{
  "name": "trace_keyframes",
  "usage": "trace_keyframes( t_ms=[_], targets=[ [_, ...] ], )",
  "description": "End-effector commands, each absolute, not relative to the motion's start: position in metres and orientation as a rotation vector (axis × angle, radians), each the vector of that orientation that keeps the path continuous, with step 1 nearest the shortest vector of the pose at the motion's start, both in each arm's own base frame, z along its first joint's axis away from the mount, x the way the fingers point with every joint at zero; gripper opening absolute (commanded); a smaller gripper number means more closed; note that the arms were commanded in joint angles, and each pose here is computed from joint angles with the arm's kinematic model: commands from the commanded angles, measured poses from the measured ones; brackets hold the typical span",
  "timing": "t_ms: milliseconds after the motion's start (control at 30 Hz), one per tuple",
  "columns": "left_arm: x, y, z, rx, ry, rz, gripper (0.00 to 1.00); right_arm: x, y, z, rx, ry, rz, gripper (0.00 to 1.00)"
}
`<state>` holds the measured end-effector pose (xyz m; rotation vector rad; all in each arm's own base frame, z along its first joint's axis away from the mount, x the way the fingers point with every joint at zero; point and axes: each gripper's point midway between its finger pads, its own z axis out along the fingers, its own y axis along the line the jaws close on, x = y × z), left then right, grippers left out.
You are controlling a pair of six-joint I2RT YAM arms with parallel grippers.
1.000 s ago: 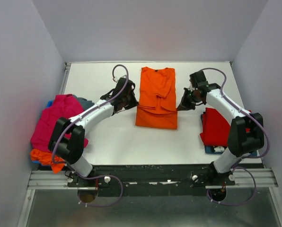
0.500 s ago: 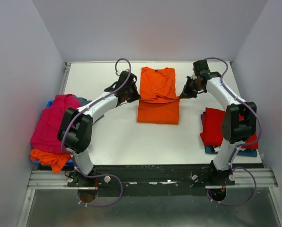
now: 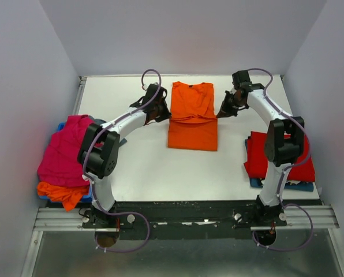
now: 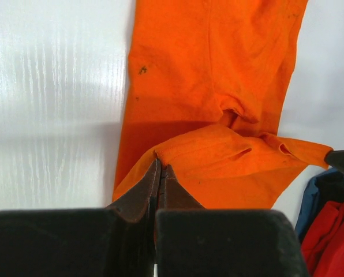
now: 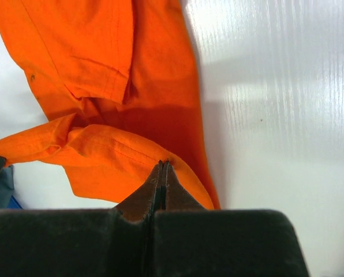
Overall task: Fold and stack the t-shirts
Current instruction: Fold the folded rectangular tshirt in 1/3 of the way
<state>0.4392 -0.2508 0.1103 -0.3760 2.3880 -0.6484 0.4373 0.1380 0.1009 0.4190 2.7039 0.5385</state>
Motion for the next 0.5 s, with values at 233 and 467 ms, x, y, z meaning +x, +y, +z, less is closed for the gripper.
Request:
trace_keyframes(
  t_ms=[233,467],
  targets=[
    [0.463,-0.256,0.099,-0.359,2.39,-0.684,0.0,0.458,0.128,0.084,0.45,2.729,0.49,0.01],
    [0.468,-0.247,0.085,-0.372,2.443,-0.623,0.55,0.461,0.13,0.077,0.459,2.729,0.5,0.46]
  ],
)
